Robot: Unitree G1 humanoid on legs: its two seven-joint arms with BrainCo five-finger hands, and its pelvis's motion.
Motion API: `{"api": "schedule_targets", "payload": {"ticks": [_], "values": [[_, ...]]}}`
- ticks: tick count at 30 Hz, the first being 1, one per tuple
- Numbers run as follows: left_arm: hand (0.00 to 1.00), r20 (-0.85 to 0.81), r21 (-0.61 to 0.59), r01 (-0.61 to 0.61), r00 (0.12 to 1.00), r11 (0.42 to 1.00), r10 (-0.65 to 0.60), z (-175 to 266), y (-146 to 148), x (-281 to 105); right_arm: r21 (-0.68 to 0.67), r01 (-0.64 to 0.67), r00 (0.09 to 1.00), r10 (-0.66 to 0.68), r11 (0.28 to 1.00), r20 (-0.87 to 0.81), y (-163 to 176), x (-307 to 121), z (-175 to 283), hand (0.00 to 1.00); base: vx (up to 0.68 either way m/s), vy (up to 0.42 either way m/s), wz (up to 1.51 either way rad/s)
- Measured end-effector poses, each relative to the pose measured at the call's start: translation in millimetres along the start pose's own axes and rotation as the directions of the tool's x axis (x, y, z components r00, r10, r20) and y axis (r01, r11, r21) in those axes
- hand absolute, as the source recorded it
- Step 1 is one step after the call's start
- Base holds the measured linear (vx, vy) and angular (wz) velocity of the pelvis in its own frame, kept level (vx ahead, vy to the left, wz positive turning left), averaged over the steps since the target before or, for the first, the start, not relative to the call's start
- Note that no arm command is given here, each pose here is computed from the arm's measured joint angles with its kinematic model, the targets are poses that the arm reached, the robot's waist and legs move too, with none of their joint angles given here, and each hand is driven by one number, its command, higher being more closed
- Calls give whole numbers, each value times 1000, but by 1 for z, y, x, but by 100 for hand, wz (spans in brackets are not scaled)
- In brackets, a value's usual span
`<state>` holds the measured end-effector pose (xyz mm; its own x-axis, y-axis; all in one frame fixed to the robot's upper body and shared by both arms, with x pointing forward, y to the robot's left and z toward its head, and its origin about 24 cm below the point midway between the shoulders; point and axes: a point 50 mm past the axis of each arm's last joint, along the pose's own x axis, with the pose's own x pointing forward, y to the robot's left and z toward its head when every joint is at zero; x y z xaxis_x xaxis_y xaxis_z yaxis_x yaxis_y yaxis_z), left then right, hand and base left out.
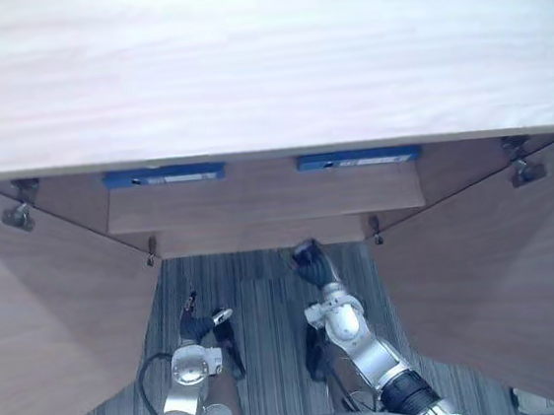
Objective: Walk over to the cabinet, pick up the folder, carry it to the office cabinet, place the folder inside the office cabinet, then close the office cabinet door
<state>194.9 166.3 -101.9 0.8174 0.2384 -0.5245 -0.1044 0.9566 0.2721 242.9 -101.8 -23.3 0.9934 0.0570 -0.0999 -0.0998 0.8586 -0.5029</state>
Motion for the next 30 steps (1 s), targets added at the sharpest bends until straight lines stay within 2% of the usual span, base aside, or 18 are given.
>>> {"api": "schedule_targets", "payload": {"ticks": [1,2,7,13,19,25,30], "values": [[0,-10,8,3,1000,1000,-3,-3,1,0,-12,-7,999,6,1000,-43,-1,-1,-11,100,93,0,-10],[0,-27,28,14,1000,1000,-13,-8,3,-1,-38,-18,992,13,999,-127,-3,-6,-31,0,73,13,-8],[0,-117,97,31,993,995,-20,-34,11,-8,-73,-73,911,37,995,-412,-5,-39,-95,0,43,38,-4],[0,-225,128,78,973,989,-47,-63,12,-21,-45,-78,797,35,996,-603,-4,-74,-132,0,-41,58,-8],[0,-291,151,105,955,983,-57,-77,13,-27,11,-6,725,12,1000,-689,-10,-89,-147,0,-26,62,-2],[0,-324,157,110,945,981,-54,-84,14,-31,22,39,709,-12,999,-705,-15,-91,-150,0,16,24,-6],[0,-325,162,111,944,981,-53,-85,15,-31,10,142,781,-106,990,-616,-36,-74,-132,0,49,15,-40]]}}
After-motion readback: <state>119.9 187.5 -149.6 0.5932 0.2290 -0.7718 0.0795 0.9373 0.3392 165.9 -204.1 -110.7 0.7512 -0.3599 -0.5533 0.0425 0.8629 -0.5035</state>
